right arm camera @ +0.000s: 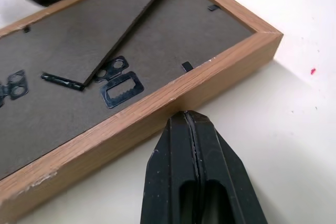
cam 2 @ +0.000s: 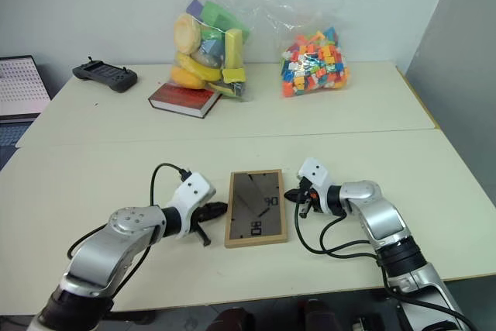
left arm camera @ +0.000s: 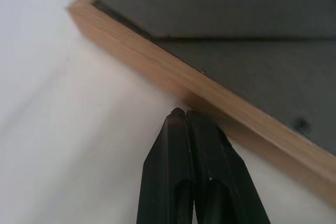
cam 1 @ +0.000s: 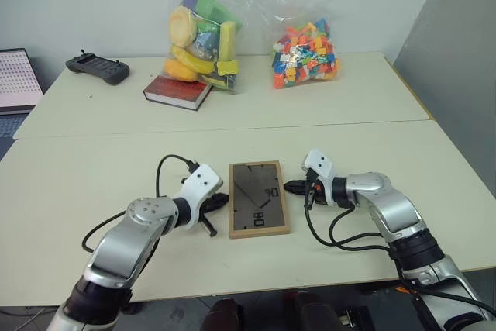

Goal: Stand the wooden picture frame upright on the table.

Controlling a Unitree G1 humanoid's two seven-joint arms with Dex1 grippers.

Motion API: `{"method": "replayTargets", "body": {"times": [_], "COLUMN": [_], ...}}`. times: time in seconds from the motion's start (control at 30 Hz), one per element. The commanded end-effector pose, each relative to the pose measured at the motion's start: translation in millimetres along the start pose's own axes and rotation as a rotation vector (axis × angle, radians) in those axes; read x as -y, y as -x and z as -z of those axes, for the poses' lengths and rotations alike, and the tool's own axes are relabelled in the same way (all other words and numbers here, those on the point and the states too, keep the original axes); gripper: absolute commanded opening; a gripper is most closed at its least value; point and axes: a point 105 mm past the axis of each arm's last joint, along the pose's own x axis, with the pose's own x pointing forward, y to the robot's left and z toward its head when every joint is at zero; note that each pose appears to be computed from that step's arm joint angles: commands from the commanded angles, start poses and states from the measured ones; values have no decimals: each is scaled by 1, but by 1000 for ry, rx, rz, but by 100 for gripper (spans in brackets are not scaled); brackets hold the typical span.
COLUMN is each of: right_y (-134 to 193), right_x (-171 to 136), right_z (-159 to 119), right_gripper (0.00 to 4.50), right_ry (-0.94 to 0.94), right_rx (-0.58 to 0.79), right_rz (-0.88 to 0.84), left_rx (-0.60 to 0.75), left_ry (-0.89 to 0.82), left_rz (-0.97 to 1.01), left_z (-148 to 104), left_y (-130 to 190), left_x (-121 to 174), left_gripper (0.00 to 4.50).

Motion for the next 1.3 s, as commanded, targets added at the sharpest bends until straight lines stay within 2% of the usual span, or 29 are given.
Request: {"method": "replayTargets", "body": {"times": [0.03, 0.1, 0.13, 0.33, 0.53, 0.73, 0.97, 1.1, 1.27, 1.3], "right_y": [19, 25, 28, 25, 11, 4, -27, -32, -28, -26], "right_x": [14, 15, 13, 8, 4, -10, -32, -36, -30, -26], "right_z": [0, 1, 1, 3, 1, -3, -23, -27, -20, -18], "right_gripper": [0, 0, 0, 0, 0, 0, 0, 0, 0, 0], "right_ry": [73, 74, 75, 53, 40, 41, 8, 4, -2, -8], "right_rx": [-14, -15, -12, 5, 17, 29, 101, 111, 90, 85], "right_rz": [68, 74, 71, 70, 65, 34, 10, 6, 32, 51], "left_rx": [-4, 11, 33, 169, 129, 30, 26, 36, 66, 75], "left_ry": [40, 124, 227, 907, 1095, 1144, 1149, 1136, 1109, 1107], "left_rz": [61, 80, 119, 418, 518, 548, 561, 574, 594, 614], "left_z": [5, 10, 12, 10, 18, 32, 31, 27, 18, 14], "left_y": [27, 38, 46, 70, 58, 40, 6, -7, -6, -2], "left_x": [4, 1, 1, -1, -4, 13, 23, 28, 31, 33], "left_gripper": [2, 42, 47, 190, 326, 439, 449, 449, 449, 420]}}
